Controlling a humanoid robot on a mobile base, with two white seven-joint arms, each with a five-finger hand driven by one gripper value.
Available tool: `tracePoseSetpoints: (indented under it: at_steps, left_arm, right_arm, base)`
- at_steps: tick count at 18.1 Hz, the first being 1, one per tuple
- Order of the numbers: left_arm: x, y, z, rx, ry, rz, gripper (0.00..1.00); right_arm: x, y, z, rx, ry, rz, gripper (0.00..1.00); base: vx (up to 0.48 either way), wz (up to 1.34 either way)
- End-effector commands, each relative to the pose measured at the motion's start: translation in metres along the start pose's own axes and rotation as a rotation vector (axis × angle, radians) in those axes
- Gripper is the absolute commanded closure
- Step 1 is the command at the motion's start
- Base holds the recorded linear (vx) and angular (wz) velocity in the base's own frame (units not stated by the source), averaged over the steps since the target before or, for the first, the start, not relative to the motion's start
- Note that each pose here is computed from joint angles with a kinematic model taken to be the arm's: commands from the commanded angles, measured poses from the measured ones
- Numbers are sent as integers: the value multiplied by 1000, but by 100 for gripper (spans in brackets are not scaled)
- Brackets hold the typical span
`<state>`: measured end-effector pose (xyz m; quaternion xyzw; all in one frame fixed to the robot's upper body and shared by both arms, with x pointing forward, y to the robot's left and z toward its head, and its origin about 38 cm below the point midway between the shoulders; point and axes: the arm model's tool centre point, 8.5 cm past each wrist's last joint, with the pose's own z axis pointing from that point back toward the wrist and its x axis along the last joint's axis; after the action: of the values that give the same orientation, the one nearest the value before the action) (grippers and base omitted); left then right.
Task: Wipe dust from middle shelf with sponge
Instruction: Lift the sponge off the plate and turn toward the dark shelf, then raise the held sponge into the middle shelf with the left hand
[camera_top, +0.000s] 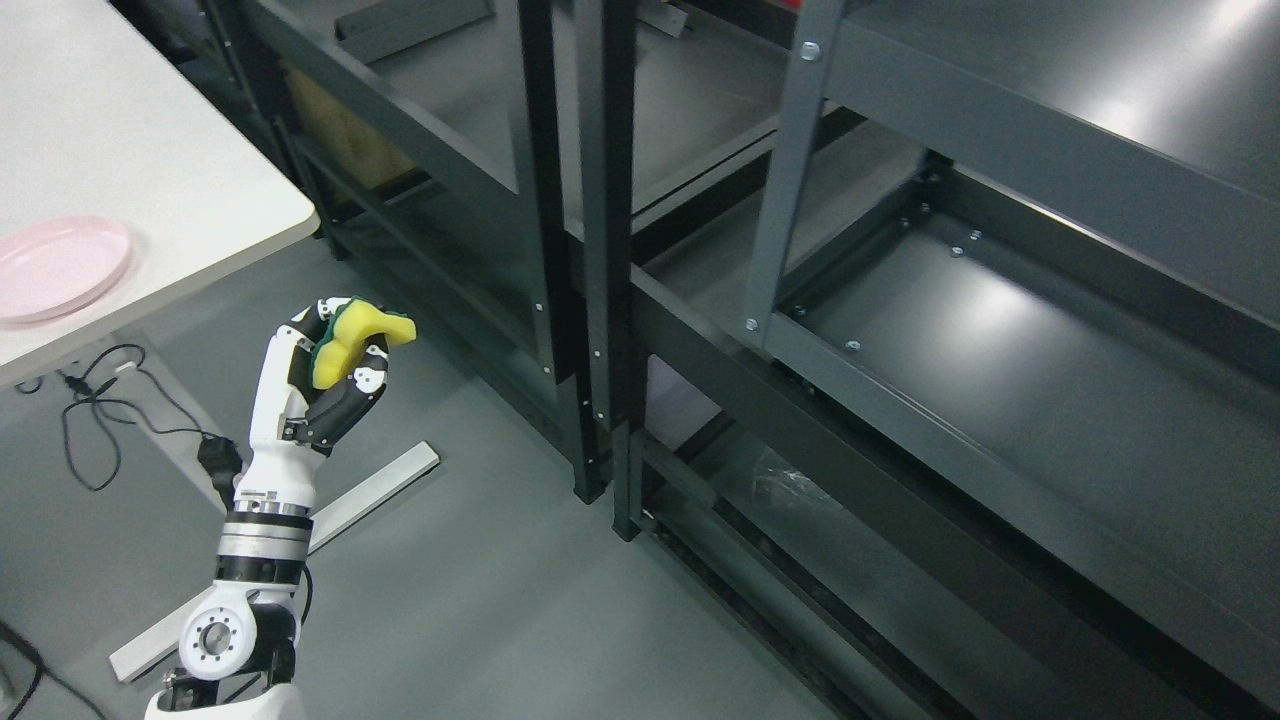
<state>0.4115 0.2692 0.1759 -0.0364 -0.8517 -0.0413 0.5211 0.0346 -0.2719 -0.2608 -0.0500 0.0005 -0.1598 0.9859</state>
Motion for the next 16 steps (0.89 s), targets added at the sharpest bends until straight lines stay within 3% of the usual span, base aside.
tracePoseSetpoints:
  at_steps: [1,5,11,16]
  left_arm:
    - [-4,-54,-5,-160,9,28,99]
    - [-5,-127,-4,-360,14,80,99]
    - [33,-246,-31,-751,-117,8,99]
    - [55,-310,-22,-997,-202,-60,99]
  right_arm:
    - [10,-10,0,-13,-24,-1,0]
    - [10,-10,0,-13,-24,-2,0]
    - [10,-10,0,-14,-23,-2,0]
    - [9,-10,0,-14,-23,-2,0]
  base:
    - [-63,-499]
    - [-50,-387]
    - [-57,-412]
    - [-53,-581]
